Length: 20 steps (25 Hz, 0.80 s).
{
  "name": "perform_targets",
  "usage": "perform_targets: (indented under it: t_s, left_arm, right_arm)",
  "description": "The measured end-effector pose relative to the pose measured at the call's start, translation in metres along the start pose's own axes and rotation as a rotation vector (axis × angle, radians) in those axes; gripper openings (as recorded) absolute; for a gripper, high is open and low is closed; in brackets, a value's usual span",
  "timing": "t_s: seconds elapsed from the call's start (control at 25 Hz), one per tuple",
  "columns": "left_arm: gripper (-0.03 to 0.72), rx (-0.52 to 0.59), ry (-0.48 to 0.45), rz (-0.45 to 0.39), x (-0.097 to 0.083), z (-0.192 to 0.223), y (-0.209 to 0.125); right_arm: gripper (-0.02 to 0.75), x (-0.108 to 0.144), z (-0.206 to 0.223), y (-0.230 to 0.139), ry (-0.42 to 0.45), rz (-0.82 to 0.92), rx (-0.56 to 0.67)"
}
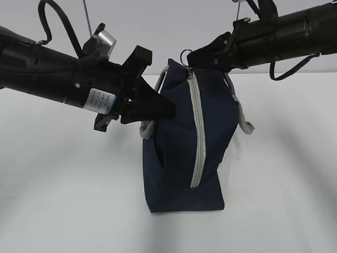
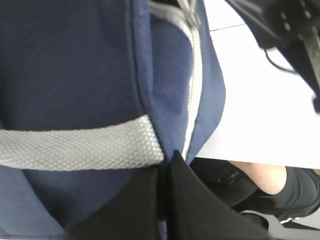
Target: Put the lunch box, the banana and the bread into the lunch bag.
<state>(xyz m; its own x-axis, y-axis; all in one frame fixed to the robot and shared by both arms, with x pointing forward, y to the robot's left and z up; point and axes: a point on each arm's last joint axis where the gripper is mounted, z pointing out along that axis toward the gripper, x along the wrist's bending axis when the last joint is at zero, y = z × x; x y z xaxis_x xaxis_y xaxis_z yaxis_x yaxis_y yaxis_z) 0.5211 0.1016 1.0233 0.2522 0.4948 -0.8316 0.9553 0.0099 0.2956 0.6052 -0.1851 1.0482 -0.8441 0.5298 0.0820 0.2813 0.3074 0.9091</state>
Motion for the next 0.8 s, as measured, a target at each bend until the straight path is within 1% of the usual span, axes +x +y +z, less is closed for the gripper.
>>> perform_targets:
  t_s: [0.28,0.4,0.56,0.8]
  left_arm:
    - [0.003,0.021,0.002,0.015,0.000,0.000,-0.002]
    - [0.003,0.049,-0.002,0.025,0.000,0.000,-0.004]
    - [0.003,0.072,-0.002,0.038,0.000,0.000,-0.006]
    - [0.003,0.117,-0.006,0.056,0.000,-0.001,-0.010]
  right_arm:
    - [-0.016,-0.021,0.016,0.005,-0.008,0.008,-0.013]
    - [-0.016,-0.033,0.023,0.008,-0.042,0.009,-0.021]
    - [-0.016,-0.047,0.032,0.013,-0.062,0.013,-0.032]
    - [-0.016,-0.071,0.055,0.006,-0.074,0.037,-0.026]
